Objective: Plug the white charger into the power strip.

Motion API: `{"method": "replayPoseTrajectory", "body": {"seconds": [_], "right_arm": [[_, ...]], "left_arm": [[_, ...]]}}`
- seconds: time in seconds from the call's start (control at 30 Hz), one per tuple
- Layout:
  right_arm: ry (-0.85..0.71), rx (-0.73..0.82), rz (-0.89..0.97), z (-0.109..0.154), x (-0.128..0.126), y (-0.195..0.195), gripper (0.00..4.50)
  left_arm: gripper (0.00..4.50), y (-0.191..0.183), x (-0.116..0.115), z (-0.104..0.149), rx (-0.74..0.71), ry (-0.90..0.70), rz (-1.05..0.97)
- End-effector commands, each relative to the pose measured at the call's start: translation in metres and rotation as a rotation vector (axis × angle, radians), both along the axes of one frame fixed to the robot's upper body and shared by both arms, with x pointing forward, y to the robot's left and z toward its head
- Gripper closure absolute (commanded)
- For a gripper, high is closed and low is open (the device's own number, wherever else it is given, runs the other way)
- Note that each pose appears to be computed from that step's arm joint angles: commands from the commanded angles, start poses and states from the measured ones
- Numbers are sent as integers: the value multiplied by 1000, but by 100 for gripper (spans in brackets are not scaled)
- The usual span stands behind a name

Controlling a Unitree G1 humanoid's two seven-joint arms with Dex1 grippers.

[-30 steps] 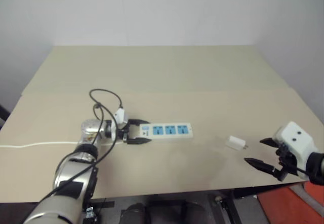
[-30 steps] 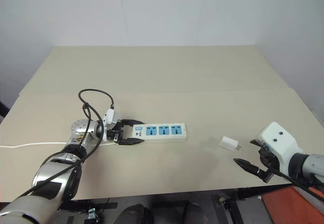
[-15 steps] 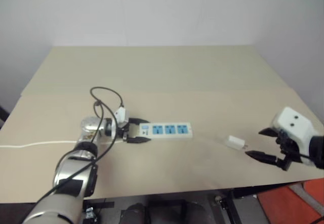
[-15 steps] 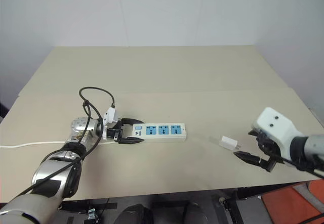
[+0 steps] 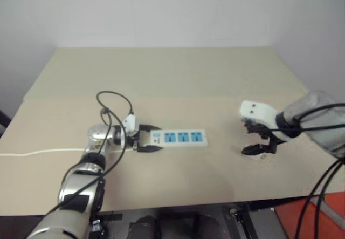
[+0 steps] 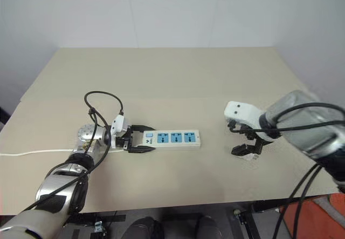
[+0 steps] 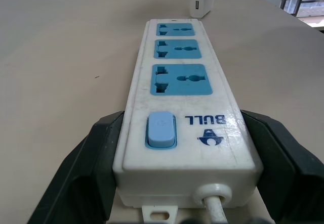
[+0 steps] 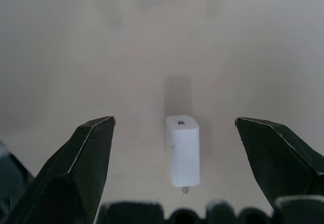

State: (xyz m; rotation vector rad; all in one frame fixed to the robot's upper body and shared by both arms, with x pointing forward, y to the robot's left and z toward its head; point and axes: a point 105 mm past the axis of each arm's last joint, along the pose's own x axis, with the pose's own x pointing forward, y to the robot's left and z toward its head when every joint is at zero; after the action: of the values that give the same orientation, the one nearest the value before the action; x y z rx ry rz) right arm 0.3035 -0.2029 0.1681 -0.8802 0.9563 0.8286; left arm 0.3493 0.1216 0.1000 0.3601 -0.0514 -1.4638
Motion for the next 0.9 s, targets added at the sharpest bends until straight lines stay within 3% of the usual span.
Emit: {"method": "replayPoseTrajectory", "body": {"seconds": [0.03,0.9], "right_arm": [[-26,-38,-6,9,10,-4,0],[54,-55,-63,-24,19,-11,0]], "left_arm": [[124,-2,-6,-18,35,42,5],[124,-6,-11,-22,17,48,-3]]}}
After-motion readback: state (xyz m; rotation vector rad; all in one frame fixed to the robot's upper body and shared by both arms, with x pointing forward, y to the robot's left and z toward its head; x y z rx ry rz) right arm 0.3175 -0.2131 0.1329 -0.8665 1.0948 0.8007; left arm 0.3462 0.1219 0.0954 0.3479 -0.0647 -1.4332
